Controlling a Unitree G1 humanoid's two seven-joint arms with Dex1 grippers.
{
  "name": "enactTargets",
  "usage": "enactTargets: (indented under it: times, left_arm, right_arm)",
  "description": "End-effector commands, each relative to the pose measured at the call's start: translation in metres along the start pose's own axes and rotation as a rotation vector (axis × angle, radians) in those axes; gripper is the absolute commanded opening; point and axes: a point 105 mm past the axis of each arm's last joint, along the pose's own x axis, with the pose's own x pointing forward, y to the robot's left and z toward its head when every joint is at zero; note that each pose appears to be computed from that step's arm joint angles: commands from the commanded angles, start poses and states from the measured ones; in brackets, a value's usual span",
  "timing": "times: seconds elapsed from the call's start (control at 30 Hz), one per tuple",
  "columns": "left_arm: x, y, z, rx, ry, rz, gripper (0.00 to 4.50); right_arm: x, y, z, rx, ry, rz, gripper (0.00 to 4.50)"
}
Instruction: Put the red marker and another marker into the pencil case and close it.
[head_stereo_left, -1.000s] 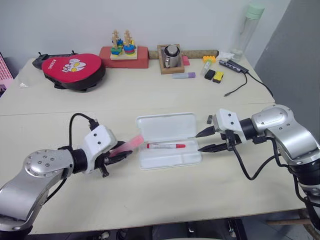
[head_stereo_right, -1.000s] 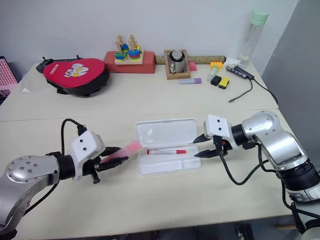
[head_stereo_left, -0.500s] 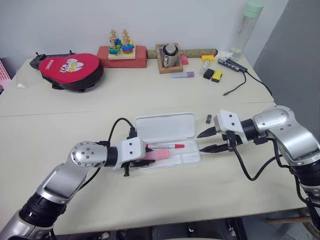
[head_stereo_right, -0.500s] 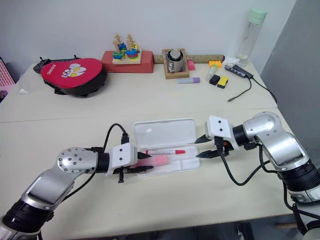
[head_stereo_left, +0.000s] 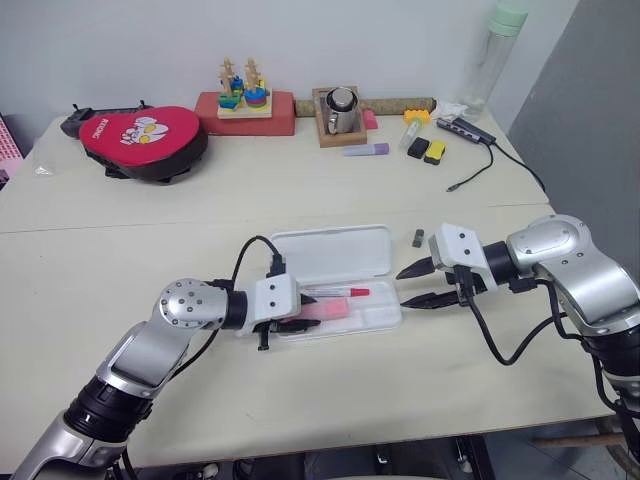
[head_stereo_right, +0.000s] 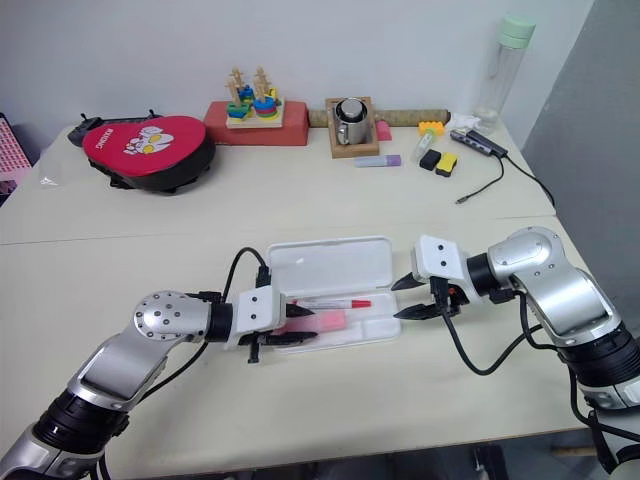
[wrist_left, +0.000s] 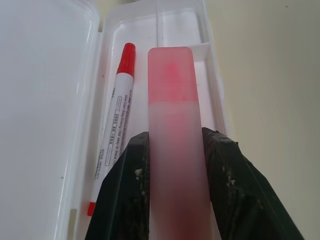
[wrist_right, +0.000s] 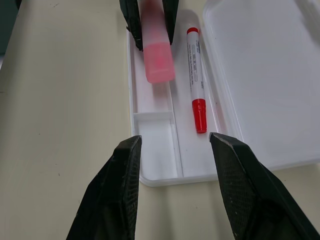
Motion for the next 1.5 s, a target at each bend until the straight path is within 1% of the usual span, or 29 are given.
enactTargets:
  times: [0.03, 0.33, 0.4, 0.5, 0.53, 0.67, 0.7, 0.77, 0.8, 0.83, 1.0, 1.17, 1.27, 1.37, 1.5]
  left_arm:
    - [-0.001, -0.001, 0.011, 0.022, -0.032, -0.011, 1.18]
    - [0.009, 0.001, 0.013, 0.010, -0.050, -0.021, 1.18]
    - [0.011, 0.002, 0.015, 0.009, -0.065, -0.024, 1.88]
    - [0.012, 0.004, 0.016, 0.014, -0.069, -0.018, 2.44]
    - [0.012, 0.003, 0.015, 0.013, -0.067, -0.025, 2.74]
    - [0.009, 0.004, 0.017, 0.005, -0.076, -0.028, 3.54]
    - [0.008, 0.005, 0.018, 0.010, -0.078, -0.022, 3.80]
    - [0.002, 0.008, 0.020, 0.007, -0.084, -0.002, 4.14]
    - [-0.001, 0.009, 0.021, 0.005, -0.087, 0.005, 4.37]
    - [-0.004, 0.012, 0.024, 0.000, -0.095, 0.021, 4.46]
    - [-0.027, 0.017, 0.031, -0.040, -0.107, 0.063, 4.46]
    - [-0.054, 0.019, 0.039, -0.095, -0.125, 0.108, 4.46]
    - [-0.071, 0.013, 0.043, -0.161, -0.133, 0.111, 4.46]
    - [-0.081, 0.010, 0.043, -0.176, -0.115, 0.136, 4.46]
    - [-0.094, 0.015, 0.044, -0.190, -0.123, 0.244, 4.46]
  right_arm:
    - [-0.007, -0.002, 0.008, -0.039, -0.012, -0.027, 2.25]
    - [-0.006, -0.002, 0.010, -0.040, -0.018, -0.029, 2.25]
    - [-0.005, -0.001, 0.010, -0.039, -0.019, -0.029, 2.25]
    - [-0.005, -0.001, 0.010, -0.038, -0.020, -0.030, 2.25]
    - [-0.005, -0.001, 0.011, -0.039, -0.020, -0.031, 2.25]
    - [-0.005, -0.002, 0.011, -0.038, -0.019, -0.033, 2.25]
    - [-0.005, -0.002, 0.011, -0.037, -0.020, -0.034, 2.25]
    - [-0.005, -0.002, 0.011, -0.035, -0.020, -0.038, 2.25]
    - [-0.005, -0.002, 0.011, -0.034, -0.021, -0.041, 2.25]
    - [-0.005, -0.003, 0.011, -0.033, -0.021, -0.046, 2.25]
    - [-0.006, -0.007, 0.010, -0.029, -0.019, -0.073, 2.25]
    - [-0.009, -0.018, 0.007, -0.016, -0.007, -0.133, 2.25]
    - [-0.011, -0.029, 0.002, -0.013, 0.012, -0.196, 2.25]
    - [-0.012, -0.037, 0.000, -0.007, 0.014, -0.237, 2.25]
    - [-0.015, -0.060, -0.008, 0.001, 0.024, -0.363, 2.25]
